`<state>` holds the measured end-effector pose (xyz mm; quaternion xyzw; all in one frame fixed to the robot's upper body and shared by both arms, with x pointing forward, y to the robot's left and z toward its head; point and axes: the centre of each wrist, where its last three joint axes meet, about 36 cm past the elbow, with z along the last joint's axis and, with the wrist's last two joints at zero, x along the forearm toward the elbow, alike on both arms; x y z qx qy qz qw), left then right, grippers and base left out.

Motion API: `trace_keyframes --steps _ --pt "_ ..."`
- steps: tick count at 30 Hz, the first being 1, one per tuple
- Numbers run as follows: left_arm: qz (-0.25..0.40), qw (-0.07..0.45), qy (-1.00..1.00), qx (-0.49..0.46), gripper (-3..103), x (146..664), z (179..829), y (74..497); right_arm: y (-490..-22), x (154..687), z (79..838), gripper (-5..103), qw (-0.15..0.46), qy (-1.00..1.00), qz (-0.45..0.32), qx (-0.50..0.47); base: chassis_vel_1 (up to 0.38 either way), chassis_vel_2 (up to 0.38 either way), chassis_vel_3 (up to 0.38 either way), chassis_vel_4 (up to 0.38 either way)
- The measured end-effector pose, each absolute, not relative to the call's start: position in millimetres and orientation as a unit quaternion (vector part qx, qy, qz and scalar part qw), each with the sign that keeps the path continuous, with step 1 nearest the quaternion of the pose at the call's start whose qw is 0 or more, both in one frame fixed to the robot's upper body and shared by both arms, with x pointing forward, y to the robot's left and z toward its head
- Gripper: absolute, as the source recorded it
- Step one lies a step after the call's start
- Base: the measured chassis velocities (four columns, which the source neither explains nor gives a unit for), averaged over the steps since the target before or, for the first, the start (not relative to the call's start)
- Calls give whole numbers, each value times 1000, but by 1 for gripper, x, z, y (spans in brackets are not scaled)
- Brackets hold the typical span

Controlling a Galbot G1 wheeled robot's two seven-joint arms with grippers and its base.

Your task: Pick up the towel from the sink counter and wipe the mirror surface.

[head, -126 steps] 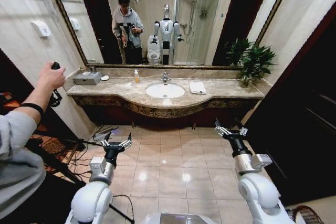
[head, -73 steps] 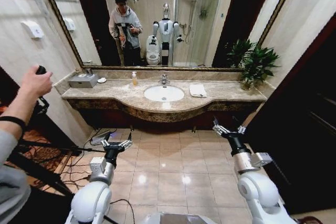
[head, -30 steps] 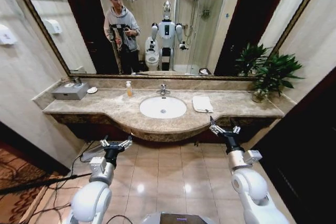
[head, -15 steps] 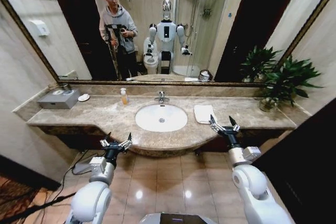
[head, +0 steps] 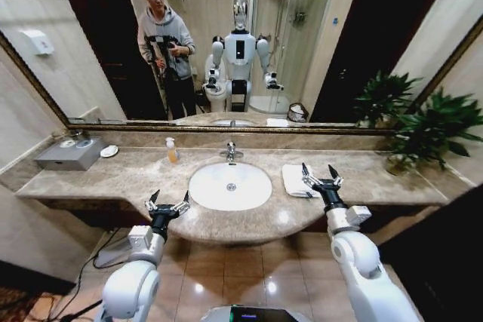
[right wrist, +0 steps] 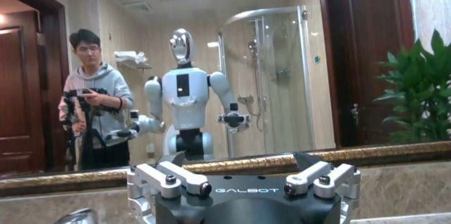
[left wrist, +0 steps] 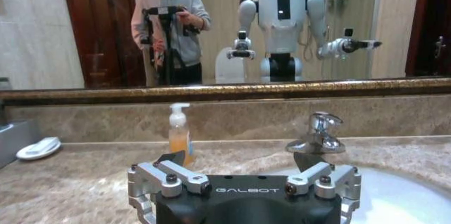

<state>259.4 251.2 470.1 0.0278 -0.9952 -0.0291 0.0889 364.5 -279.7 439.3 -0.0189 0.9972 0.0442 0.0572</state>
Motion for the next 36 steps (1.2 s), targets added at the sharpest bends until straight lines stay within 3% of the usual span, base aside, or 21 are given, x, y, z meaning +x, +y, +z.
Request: trace_keyframes --steps 11,19,28,36 --pt "-29 89 -995 28 100 259 470 251 -271 436 463 100 -23 997 67 -17 -15 9 -8 2" --pt "-29 89 -995 28 100 259 470 251 -246 494 429 100 -163 987 4 10 4 -3 -1 6" --pt "-29 89 -995 28 100 259 470 251 -265 495 394 100 -231 972 -35 29 0 0 0 0" --pt "-29 89 -995 28 100 259 470 251 -265 490 365 100 -244 969 -24 36 0 0 0 0"
